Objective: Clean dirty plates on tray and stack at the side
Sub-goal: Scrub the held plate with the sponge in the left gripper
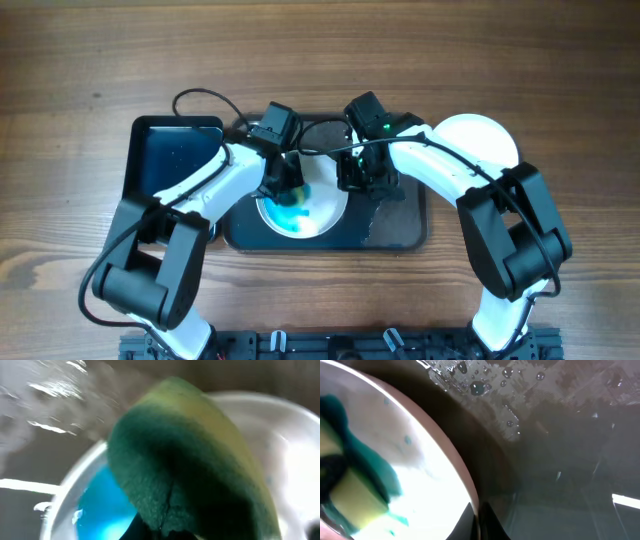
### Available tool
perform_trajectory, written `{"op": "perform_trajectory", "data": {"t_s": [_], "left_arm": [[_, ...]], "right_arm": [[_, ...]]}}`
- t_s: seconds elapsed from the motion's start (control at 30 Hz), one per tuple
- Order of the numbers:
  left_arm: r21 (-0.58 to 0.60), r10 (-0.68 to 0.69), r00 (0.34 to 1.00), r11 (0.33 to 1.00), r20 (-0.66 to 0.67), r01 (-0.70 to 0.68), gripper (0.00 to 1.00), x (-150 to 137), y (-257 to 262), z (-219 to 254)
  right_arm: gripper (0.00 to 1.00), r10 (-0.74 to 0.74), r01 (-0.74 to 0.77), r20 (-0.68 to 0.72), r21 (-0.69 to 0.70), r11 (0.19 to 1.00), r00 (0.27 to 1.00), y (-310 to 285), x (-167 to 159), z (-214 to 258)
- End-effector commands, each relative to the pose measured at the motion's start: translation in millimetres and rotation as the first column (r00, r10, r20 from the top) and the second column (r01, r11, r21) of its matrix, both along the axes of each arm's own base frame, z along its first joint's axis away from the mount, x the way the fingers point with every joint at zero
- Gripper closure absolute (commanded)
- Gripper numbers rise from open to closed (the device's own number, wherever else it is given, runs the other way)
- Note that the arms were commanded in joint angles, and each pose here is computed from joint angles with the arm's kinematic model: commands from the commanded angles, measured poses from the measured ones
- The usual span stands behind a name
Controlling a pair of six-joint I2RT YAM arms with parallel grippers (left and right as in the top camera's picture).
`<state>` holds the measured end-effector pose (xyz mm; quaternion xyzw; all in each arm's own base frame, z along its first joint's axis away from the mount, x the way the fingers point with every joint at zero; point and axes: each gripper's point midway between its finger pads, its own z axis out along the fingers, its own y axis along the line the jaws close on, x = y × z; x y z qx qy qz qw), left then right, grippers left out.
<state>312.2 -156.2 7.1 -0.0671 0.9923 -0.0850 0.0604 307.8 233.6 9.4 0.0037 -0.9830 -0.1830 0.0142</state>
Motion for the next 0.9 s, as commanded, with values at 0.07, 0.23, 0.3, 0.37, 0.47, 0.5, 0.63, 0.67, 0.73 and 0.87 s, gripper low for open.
{"op": "perform_trajectory", "data": {"t_s": [0.07,0.23,0.3,0.37,0.47,0.5,0.63,0.67,0.73,0.87], "left_arm": [[-0.508,-0.392,0.918,0.803,-0.057,0.312,0.96,-57,-77,24],[-0.332,-0.219,0.974,0.925,-0.061,0.187,0.96,-28,-53,6],[-0.145,-0.059,0.997,0.988,-0.052,0.051,0.96,-12,-22,-6],[0.05,0.052,0.998,0.997,0.018,-0.053,0.96,4,14,-12],[0.237,0.084,0.992,0.966,0.097,-0.105,0.96,14,48,-10],[0.306,0.088,0.989,0.944,0.119,-0.121,0.96,15,61,-8],[0.465,0.12,0.98,0.867,0.16,-0.182,0.96,13,94,3],[0.475,0.131,0.979,0.859,0.159,-0.192,0.96,13,96,6],[0.454,0.14,0.98,0.871,0.144,-0.191,0.96,15,90,12],[0.305,0.137,0.986,0.939,0.097,-0.161,0.96,24,57,24]], "right_arm": [[0.96,-0.014,0.014,0.014,0.004,1.0,1.0,-2,5,1],[0.96,-0.013,0.013,0.01,0.01,1.0,1.0,-1,5,2],[0.96,-0.013,0.013,0.011,0.01,1.0,1.0,-1,5,2],[0.96,-0.013,0.013,0.013,0.011,1.0,1.0,0,5,2],[0.96,-0.013,0.013,0.013,0.012,1.0,1.0,0,5,2],[0.96,-0.013,0.013,0.014,0.012,1.0,1.0,0,6,2],[0.96,-0.013,0.013,0.015,0.013,1.0,1.0,0,6,2],[0.96,-0.013,0.013,0.016,0.013,1.0,1.0,0,6,2],[0.96,-0.013,0.013,0.017,0.014,1.0,1.0,0,6,2],[0.96,-0.013,0.012,0.016,0.013,1.0,1.0,0,6,2]]}}
